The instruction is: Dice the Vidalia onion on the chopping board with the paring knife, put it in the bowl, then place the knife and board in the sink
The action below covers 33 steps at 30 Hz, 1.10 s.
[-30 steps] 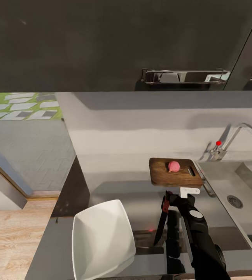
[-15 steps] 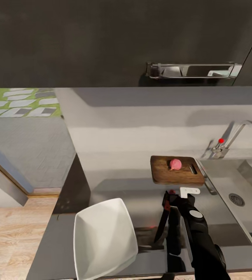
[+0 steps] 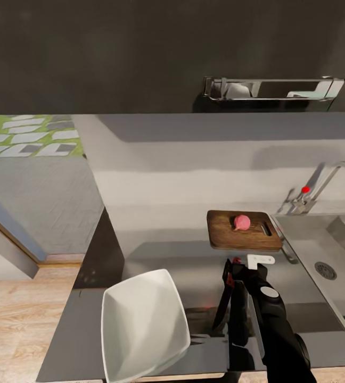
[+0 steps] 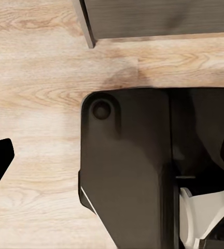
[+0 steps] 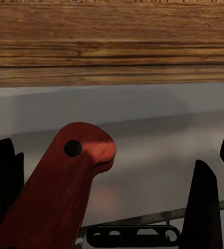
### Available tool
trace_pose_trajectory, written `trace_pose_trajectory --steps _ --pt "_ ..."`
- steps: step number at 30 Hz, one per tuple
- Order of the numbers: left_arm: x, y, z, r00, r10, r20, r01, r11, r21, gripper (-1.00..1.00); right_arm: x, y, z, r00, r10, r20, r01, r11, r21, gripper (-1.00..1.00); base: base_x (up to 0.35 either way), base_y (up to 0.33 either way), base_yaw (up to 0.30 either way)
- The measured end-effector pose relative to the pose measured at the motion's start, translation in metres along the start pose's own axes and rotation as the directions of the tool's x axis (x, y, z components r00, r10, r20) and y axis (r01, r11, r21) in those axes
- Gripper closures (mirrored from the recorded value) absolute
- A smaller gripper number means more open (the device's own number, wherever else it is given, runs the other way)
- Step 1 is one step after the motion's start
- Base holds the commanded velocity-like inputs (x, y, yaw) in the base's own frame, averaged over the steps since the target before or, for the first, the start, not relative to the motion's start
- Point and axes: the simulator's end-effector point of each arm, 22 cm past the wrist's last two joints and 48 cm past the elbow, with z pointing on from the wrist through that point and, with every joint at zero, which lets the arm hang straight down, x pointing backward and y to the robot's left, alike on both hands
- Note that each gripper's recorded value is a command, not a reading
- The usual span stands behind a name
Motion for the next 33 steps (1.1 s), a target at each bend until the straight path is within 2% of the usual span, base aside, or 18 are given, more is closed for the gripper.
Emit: trace_pose_trajectory --steps 16,33 --pt "0.0065 -0.0007 -0.0022 1.0 0.002 -0.016 -0.002 1.0 0.001 -1.0 -0.0002 -0.0006 0.0006 1.0 0.005 0.001 -0.005 1.0 0.0 -1.0 0.0 -0.266 0.0" --pt "0.0081 0.0008 -0.0026 1.0 0.003 -0.02 -0.003 1.0 -0.001 -1.0 -0.0007 -0.0019 0.0005 1.0 -0.003 0.002 0.003 1.0 0.005 -1.0 -0.001 -0.021 0.0"
